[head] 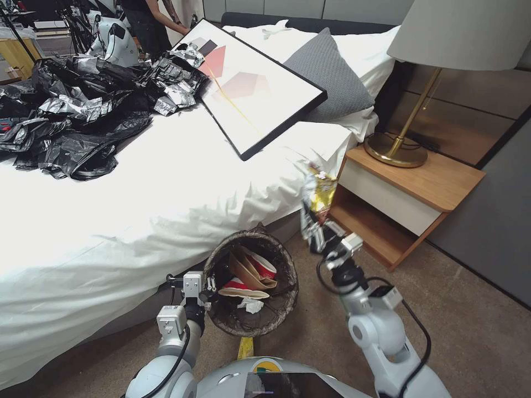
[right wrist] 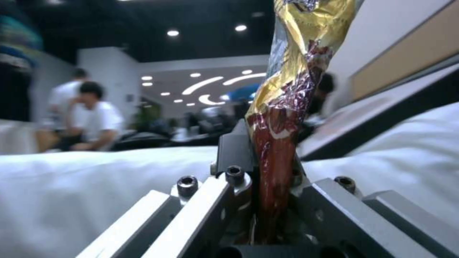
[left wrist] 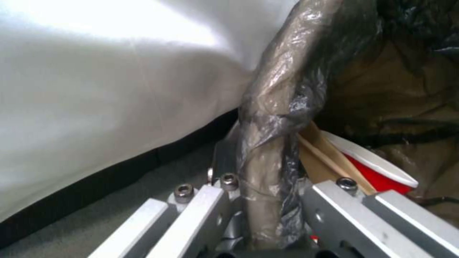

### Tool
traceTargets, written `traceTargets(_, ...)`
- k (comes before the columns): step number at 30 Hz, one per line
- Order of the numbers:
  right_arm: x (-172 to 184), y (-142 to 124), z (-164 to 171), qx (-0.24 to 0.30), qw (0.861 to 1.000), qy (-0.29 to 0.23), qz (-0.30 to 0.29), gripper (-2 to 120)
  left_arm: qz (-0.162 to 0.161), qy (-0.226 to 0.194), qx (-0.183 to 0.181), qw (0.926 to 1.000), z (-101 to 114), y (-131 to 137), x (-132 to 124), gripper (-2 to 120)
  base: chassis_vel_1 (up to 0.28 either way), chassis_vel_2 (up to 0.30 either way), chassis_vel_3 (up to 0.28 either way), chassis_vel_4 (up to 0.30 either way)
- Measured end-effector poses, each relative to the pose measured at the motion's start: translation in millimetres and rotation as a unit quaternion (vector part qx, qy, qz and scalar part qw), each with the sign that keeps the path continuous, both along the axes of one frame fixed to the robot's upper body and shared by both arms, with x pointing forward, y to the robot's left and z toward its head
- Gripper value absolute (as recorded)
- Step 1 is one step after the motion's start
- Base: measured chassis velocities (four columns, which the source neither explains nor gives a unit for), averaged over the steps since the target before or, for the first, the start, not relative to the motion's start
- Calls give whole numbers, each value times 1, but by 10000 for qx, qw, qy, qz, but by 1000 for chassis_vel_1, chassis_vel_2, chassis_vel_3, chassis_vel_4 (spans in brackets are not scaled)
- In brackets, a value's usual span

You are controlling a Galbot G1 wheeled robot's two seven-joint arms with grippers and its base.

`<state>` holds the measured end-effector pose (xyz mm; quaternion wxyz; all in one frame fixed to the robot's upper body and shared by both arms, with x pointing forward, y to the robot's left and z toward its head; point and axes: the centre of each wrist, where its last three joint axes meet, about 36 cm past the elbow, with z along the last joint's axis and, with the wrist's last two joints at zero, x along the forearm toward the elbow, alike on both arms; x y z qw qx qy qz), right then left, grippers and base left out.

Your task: Pick up the trash bin, then pick up the garbage from the floor and place it into the trash bin.

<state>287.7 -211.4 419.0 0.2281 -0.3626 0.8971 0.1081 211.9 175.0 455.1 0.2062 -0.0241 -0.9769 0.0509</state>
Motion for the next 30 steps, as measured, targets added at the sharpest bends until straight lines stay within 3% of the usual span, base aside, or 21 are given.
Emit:
traceTargets(6, -16, 12, -30, -209, 9947, 553, 840, 0, -21, 19, -9, 10000, -1, -2, 0, 0, 0, 0, 0, 0)
traceTargets(12, -21, 19, -57, -344, 9910, 855, 969, 0, -29, 31, -14, 10000, -1, -3, -1, 0, 0, 0, 0, 0)
traceTargets(25, -18, 26, -81, -414, 9889, 1072, 944, -2, -31, 55, -16, 10000, -1, -3, -1, 0, 0, 0, 0, 0)
traceTargets(27, -15, 26, -89, -444, 9885, 1123, 907, 15, -31, 64, -18, 10000, -1, -4, -1, 0, 0, 0, 0, 0)
traceTargets(28, -15, 26, -89, -444, 9885, 1123, 907, 15, -31, 64, -18, 10000, -1, -4, -1, 0, 0, 0, 0, 0)
traceTargets(30, -14, 26, -94, -472, 9882, 1163, 878, 26, -31, 67, -18, 10000, -1, -4, -1, 0, 0, 0, 0, 0)
